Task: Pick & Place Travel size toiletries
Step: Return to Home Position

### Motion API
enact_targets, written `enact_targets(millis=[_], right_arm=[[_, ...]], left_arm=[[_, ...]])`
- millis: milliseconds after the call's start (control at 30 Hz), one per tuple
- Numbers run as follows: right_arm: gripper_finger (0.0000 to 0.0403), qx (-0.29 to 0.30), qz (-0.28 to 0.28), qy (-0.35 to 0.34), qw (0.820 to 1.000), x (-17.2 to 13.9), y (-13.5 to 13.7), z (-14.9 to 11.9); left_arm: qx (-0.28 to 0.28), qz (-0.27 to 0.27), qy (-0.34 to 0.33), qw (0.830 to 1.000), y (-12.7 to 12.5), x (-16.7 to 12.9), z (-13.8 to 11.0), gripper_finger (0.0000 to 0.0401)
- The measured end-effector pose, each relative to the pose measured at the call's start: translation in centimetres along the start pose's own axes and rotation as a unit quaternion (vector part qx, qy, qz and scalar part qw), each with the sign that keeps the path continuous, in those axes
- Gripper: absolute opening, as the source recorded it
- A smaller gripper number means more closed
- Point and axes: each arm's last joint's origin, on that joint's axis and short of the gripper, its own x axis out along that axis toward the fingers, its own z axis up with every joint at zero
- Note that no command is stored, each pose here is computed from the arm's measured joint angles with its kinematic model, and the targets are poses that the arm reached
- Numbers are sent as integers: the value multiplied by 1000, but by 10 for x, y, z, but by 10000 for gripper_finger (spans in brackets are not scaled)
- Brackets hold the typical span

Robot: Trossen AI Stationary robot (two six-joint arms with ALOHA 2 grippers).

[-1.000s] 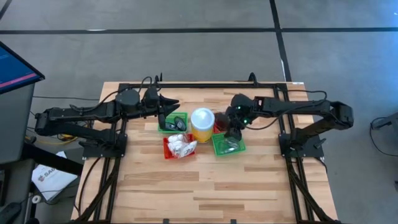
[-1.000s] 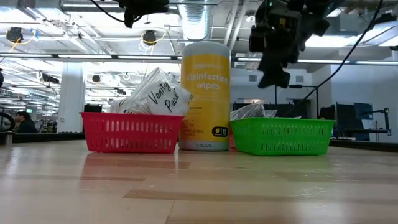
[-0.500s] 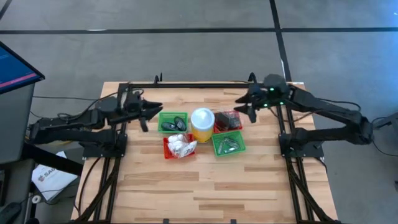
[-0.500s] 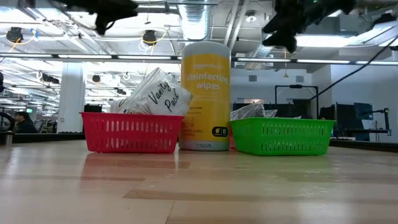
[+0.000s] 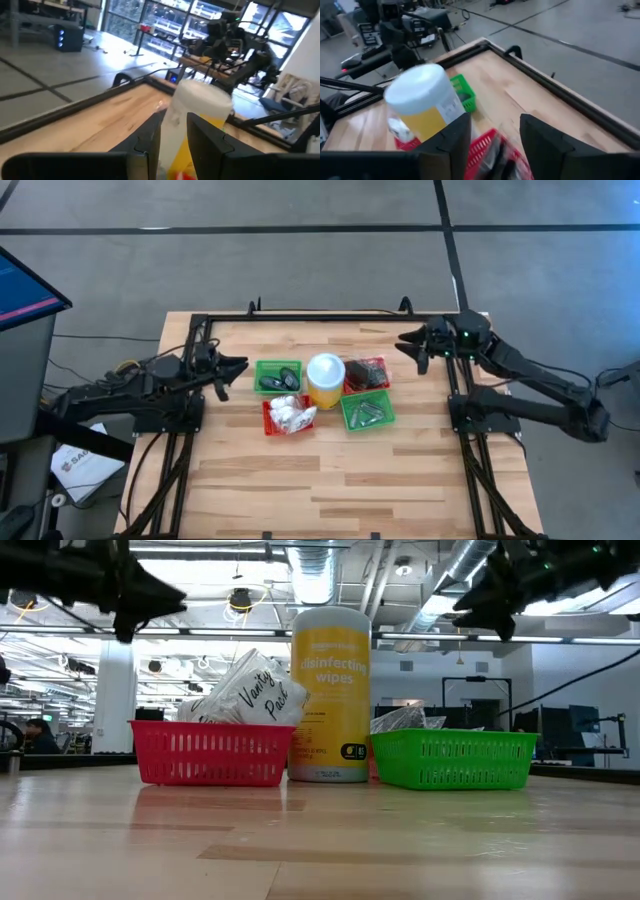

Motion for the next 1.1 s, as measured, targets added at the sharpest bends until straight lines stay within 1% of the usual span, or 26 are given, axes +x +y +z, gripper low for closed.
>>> enact_targets(millis=[167, 300, 467, 667, 900, 1100], right_arm=[[147, 27, -22, 3, 999, -7, -9, -27], [136, 42, -34, -1, 999, -12, -14, -44], [122, 53, -41, -23, 998, -17, -18, -63], [111, 91, -56, -39, 993, -22, -25, -88], [107, 110, -48, -57, 991, -24, -27, -112], [107, 163, -38, -44, 985, -19, -29, -130]], left_arm=[[-17, 12, 9, 1000, 7, -1, -19, 87], [-21, 23, 39, 999, 13, 2, -39, 87], [-46, 36, 65, 996, 20, 3, -60, 87], [-41, 38, 76, 996, 23, 4, -70, 87], [-26, 47, 90, 995, 24, 6, -73, 87], [-22, 53, 104, 993, 24, 7, -76, 87]])
